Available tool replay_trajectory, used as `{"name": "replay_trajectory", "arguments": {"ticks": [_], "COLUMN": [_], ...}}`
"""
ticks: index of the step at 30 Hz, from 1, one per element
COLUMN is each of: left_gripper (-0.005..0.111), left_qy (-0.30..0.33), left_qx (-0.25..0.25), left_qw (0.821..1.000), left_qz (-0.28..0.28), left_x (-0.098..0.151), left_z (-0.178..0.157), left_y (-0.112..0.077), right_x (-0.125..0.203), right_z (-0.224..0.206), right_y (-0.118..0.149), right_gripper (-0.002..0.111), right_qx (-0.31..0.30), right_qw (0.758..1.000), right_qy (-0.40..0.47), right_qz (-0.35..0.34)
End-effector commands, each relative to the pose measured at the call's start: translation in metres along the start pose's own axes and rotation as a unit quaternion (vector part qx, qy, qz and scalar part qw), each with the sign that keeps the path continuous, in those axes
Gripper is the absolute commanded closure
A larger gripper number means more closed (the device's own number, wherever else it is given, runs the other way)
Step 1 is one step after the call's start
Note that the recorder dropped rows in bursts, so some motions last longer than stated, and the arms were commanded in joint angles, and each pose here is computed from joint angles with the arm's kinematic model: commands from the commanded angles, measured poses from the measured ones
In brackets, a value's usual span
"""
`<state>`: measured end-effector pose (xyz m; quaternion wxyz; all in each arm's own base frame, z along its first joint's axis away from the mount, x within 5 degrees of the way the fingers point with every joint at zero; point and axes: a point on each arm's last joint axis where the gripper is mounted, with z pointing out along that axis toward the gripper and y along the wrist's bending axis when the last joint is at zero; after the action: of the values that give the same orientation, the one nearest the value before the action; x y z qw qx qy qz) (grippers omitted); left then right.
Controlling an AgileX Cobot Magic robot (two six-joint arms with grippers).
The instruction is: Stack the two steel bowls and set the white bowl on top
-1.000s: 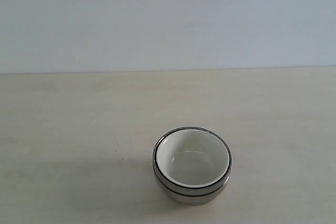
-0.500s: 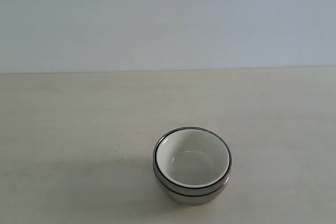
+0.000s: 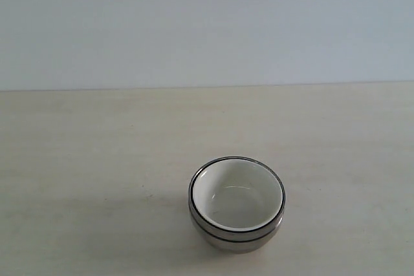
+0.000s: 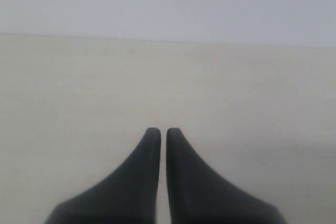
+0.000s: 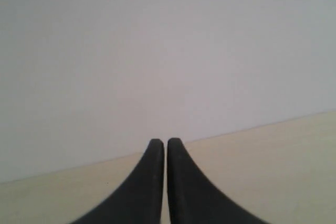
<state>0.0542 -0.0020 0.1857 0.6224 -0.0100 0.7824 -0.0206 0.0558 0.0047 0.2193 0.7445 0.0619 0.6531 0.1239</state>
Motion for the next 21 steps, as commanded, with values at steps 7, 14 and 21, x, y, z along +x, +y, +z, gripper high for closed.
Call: {"name": "replay_trajectory", "arguments": {"ticks": [7, 14, 21], "left_gripper": [0.103, 0.103, 0.103], "left_qy": [-0.004, -0.004, -0.004], "left_qx": [0.002, 0.002, 0.002], "left_qw": [1.0, 1.0, 1.0], "left_qz": [-0.002, -0.002, -0.002], "left_x": [0.0, 0.0, 0.0], "left_z": [0.0, 0.0, 0.0], "left_y": [0.0, 0.0, 0.0], "right_x": [0.014, 0.015, 0.016], "right_z": [-0.002, -0.002, -0.002], "right_y": [-0.01, -0.009, -0.007], "right_gripper": [0.108, 0.108, 0.108], "right_qx": [0.05, 0.045, 0.028], "right_qw": [0.993, 0.992, 0.991], "right_qy": [0.074, 0.08, 0.084], "right_qz": [-0.079, -0.083, -0.096]}}
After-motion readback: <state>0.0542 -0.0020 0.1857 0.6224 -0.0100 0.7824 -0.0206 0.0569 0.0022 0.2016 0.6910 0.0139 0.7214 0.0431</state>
